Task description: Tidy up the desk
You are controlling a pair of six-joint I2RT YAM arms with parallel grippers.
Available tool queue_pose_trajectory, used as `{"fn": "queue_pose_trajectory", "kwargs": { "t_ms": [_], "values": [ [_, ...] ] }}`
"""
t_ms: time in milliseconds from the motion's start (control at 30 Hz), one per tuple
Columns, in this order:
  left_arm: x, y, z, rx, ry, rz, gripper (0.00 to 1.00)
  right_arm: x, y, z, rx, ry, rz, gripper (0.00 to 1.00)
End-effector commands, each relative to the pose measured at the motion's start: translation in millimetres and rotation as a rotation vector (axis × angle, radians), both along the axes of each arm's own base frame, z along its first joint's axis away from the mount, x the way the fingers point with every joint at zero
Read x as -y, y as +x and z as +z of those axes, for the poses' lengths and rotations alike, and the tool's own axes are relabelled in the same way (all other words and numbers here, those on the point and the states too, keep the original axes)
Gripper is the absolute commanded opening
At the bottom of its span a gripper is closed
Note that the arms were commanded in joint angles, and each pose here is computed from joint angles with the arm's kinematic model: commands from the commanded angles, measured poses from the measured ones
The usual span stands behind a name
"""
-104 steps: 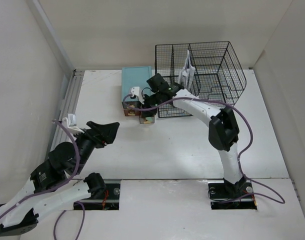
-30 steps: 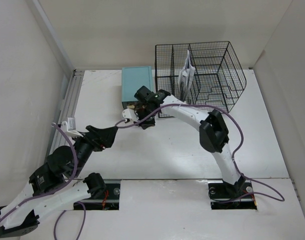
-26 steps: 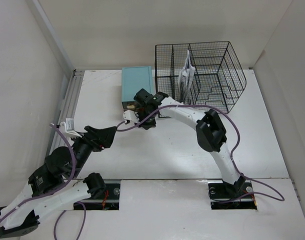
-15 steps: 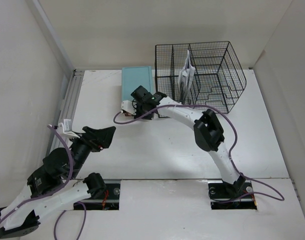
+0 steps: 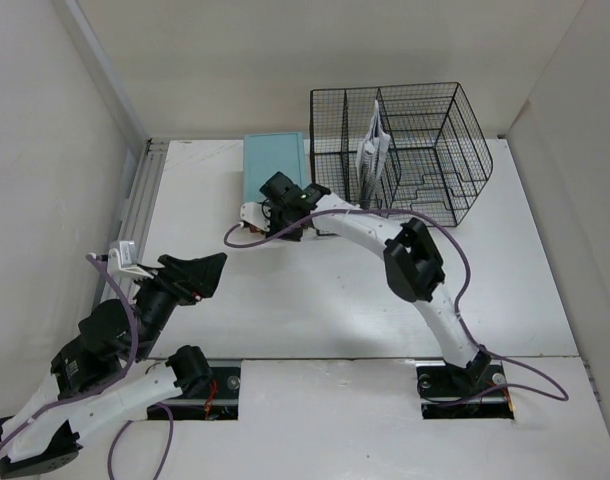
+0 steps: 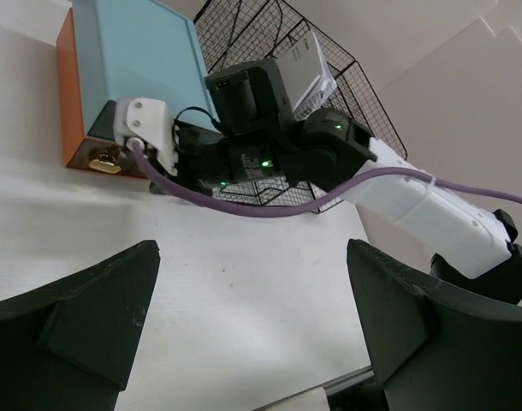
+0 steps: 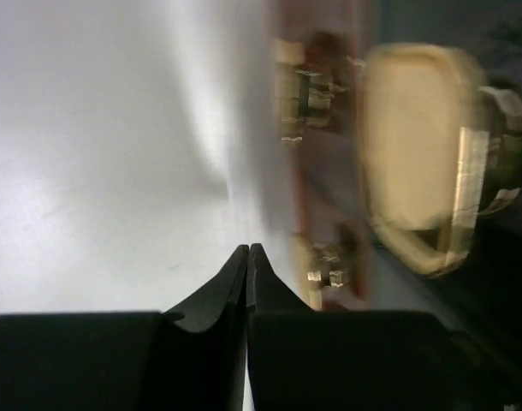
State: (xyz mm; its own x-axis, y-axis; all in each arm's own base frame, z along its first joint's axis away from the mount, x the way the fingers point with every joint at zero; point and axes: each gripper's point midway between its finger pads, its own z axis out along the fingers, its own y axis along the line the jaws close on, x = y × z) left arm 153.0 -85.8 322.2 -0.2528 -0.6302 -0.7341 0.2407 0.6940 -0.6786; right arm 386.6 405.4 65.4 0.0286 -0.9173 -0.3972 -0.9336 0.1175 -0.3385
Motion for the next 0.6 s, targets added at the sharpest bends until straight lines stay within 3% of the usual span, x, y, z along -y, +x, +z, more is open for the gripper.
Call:
{"fn": "queue_pose_trajectory", "kwargs": {
  "t_ms": [0,33,100,167,200,233,267,367,400,467,567],
  "values": [
    [-2,0,8,0.022,-0.033,0.006,0.9,-16,-86,63,-0.263,0.193,0.367,0.05],
    [-2,0,8,0.025,-0.025,0.006,0.9,-13,-107,74,-0.296,0.217,0.498,0.11],
    [1,0,8,0.027,-0.028,-0.004,0.9,-11,-141,119,-0.339,0.318,0.583,0.38],
    [3,0,16,0.052,-0.05,-0.013,0.9,-4,-146,137,-0.317,0.338,0.553,0.75],
    [8,2,13,0.049,-0.031,-0.023,0.91,4,-134,163,-0.206,0.346,0.477,1.0],
    [11,3,11,0.042,-0.019,-0.023,0.91,-5,-113,187,-0.073,0.414,0.42,1.0],
    [13,5,12,0.046,-0.013,-0.023,0.94,4,-107,180,-0.072,0.425,0.29,1.0],
    [17,9,24,0.054,0.03,-0.023,1.0,32,-55,255,0.271,0.601,-0.062,1.0],
    [20,10,26,0.054,0.051,-0.024,1.0,44,-52,249,0.294,0.599,-0.129,1.0],
    [21,19,24,0.04,0.12,0.009,1.0,73,-39,287,0.447,0.679,-0.279,1.0],
    [27,29,13,0.002,0.202,0.04,1.0,111,-29,298,0.527,0.735,-0.436,1.0]
  ]
}}
